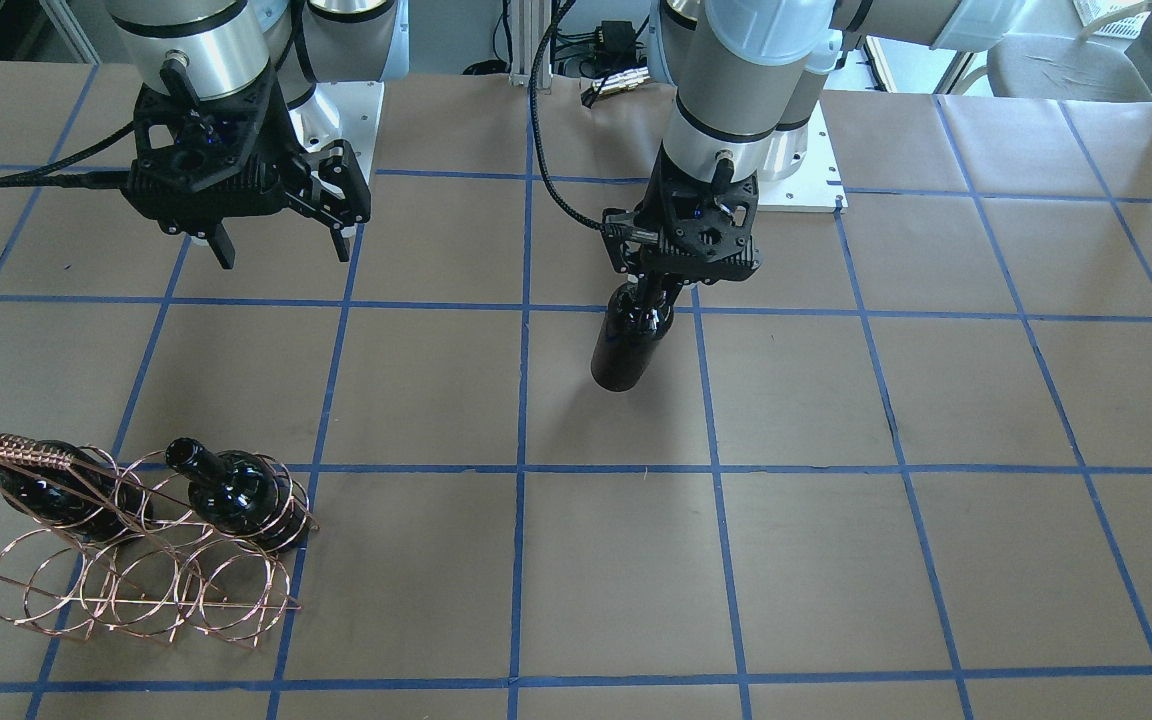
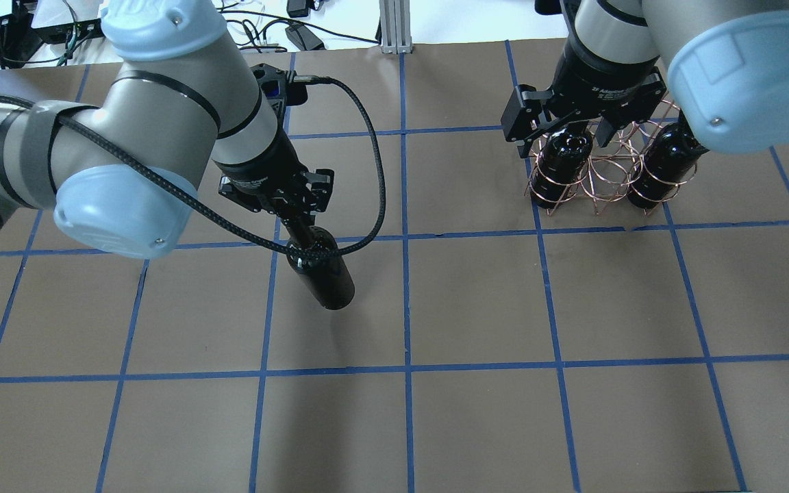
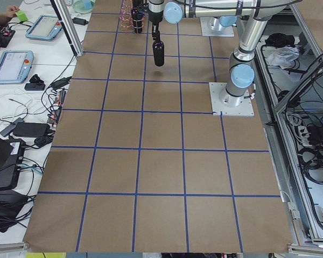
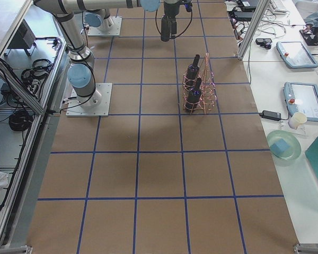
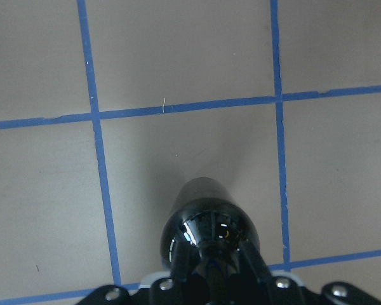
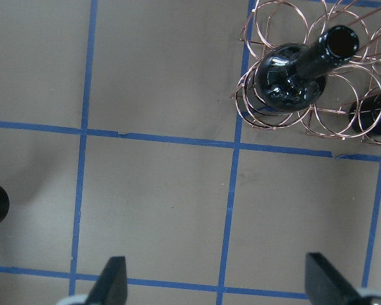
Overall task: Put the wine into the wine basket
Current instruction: 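Carry the bottle toward table center and stand it upright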
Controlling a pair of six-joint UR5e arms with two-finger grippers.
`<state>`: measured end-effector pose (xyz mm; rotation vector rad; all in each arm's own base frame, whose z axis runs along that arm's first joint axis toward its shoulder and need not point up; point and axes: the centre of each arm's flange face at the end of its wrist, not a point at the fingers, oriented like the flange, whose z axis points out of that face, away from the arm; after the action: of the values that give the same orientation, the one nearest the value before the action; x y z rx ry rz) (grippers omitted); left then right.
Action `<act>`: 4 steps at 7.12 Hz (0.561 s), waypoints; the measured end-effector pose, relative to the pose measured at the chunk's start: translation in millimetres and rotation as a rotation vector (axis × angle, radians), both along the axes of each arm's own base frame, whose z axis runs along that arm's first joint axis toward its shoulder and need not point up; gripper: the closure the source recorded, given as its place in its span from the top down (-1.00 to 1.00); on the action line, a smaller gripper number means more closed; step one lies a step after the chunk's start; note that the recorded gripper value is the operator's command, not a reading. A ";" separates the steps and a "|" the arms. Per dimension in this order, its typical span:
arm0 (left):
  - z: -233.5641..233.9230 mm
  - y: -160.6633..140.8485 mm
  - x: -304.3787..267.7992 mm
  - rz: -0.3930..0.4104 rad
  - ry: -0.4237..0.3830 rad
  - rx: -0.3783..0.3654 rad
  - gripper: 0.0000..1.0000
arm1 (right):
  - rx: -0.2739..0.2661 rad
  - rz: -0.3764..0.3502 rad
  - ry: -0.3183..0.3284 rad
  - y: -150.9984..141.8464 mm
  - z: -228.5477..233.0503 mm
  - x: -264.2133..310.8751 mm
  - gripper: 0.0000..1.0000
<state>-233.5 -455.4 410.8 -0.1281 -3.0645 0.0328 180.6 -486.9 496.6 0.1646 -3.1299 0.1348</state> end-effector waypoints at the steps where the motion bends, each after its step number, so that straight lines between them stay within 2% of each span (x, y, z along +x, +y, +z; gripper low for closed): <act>1: -5.6 8.8 0.3 -0.002 -0.017 0.008 -1.00 | -0.002 0.000 0.000 -0.3 0.2 -0.5 0.99; 4: -9.4 24.3 -5.0 0.024 -0.059 0.007 -1.00 | -0.003 0.001 -0.007 -0.6 0.4 -0.1 0.97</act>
<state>-238.5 -431.0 401.4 -0.0929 -3.1251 0.0200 180.6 -487.5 497.0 0.1653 -3.1364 0.1405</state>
